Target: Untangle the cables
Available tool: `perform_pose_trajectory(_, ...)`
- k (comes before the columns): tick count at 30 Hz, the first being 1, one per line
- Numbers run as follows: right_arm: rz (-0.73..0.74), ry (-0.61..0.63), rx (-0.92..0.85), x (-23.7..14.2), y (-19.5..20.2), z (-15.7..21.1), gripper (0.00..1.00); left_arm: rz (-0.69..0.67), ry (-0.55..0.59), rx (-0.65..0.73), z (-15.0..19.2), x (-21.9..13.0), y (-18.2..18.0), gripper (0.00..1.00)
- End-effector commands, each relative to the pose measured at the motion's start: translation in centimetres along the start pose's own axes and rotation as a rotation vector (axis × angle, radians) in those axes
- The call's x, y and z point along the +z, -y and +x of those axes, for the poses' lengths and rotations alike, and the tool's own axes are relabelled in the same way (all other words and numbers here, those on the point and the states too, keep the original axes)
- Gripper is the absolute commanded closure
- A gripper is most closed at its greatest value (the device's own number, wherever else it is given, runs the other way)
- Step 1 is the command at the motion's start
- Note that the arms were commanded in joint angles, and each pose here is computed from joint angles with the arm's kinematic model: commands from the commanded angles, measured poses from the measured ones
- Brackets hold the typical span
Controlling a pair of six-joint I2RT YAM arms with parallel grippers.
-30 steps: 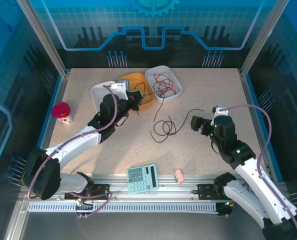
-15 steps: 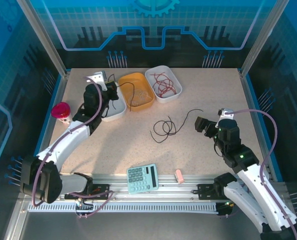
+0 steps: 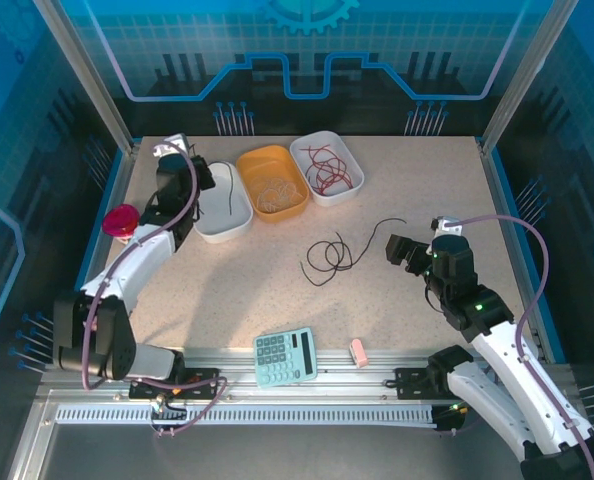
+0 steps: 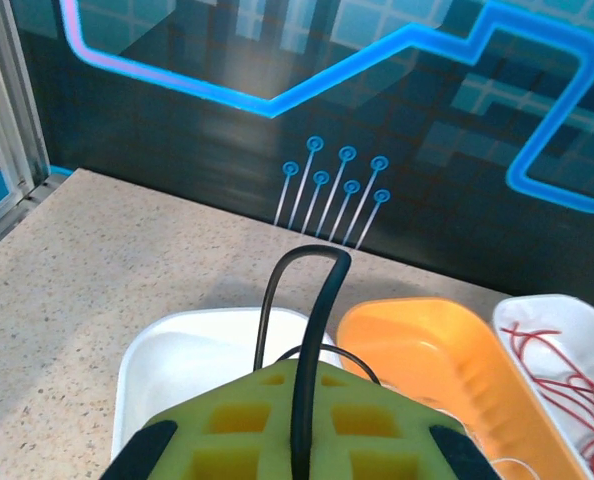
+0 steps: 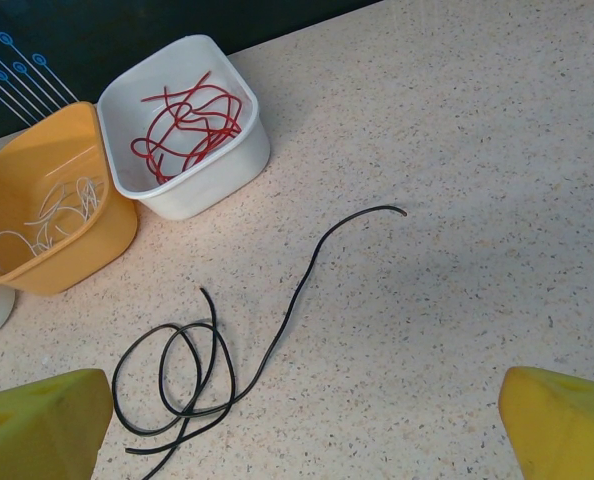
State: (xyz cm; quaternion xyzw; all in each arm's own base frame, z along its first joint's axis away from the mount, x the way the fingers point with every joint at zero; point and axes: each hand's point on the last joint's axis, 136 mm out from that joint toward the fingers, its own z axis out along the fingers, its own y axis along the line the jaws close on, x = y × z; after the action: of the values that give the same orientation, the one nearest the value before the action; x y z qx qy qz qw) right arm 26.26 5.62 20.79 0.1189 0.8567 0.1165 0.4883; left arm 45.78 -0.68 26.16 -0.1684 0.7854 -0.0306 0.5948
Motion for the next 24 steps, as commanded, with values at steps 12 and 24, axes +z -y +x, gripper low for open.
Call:
perform_pose_trajectory(12,0.005,0.025,0.035,-0.3,-0.1,-1.5,0.00,-0.125,-0.084,0.061,2.6,5.6,-1.6,1.00)
perform_pose_trajectory(24,0.004,0.021,0.042,-0.1,-0.1,-1.4,0.00,-0.132,-0.135,0.016,6.3,7.2,-2.2,0.98)
